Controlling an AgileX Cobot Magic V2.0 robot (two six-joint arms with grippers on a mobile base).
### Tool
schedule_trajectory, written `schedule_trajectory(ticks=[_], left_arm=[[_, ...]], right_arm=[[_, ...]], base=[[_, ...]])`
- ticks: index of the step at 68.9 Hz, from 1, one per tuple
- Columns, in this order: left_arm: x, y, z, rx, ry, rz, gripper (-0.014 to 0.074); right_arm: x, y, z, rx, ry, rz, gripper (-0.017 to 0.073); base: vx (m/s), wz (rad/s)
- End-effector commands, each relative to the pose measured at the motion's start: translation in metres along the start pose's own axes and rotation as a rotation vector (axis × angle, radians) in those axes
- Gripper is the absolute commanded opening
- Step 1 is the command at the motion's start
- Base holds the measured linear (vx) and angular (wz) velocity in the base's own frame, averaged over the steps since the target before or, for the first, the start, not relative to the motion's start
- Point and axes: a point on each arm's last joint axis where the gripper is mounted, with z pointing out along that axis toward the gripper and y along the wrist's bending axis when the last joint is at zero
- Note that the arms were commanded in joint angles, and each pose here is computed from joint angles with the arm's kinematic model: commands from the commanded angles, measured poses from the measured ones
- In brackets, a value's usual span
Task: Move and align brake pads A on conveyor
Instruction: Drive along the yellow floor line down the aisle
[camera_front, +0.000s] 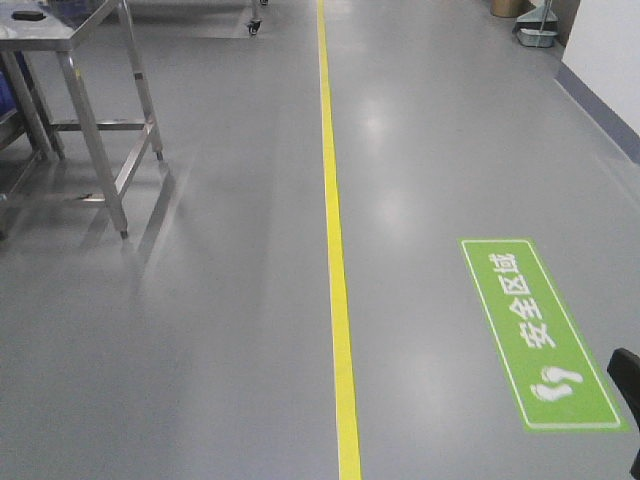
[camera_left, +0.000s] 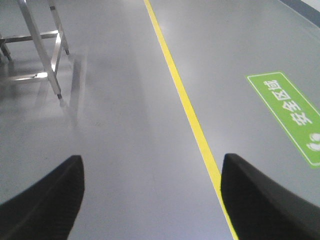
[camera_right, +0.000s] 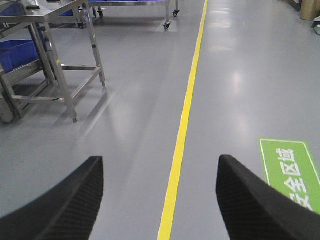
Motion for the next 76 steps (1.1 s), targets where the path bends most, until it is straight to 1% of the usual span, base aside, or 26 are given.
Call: schedule_trajectory(ticks=[1, 52, 76], left_arm=[[-0.0133, -0.0003, -0.0036, 0.005, -0.088, -0.007, 0.0552], [-0.0133, -0.0003, -0.0036, 0.005, -0.088, -0.007, 0.0552], [-0.0133, -0.0003, -0.0036, 0.005, -0.087, -0.007, 0.0552]], right_arm=[[-0.0154, 0.0008, -0.0018, -0.004, -0.092, -0.01, 0.047], [-0.0152, 0.0008, -0.0018, -0.004, -0.09, -0.01, 0.047], [-0.0152, 0.0008, -0.0018, -0.004, -0.09, -0.01, 0.047]], base=[[0.71, 0.0], [0.73, -0.05], [0.73, 0.03]])
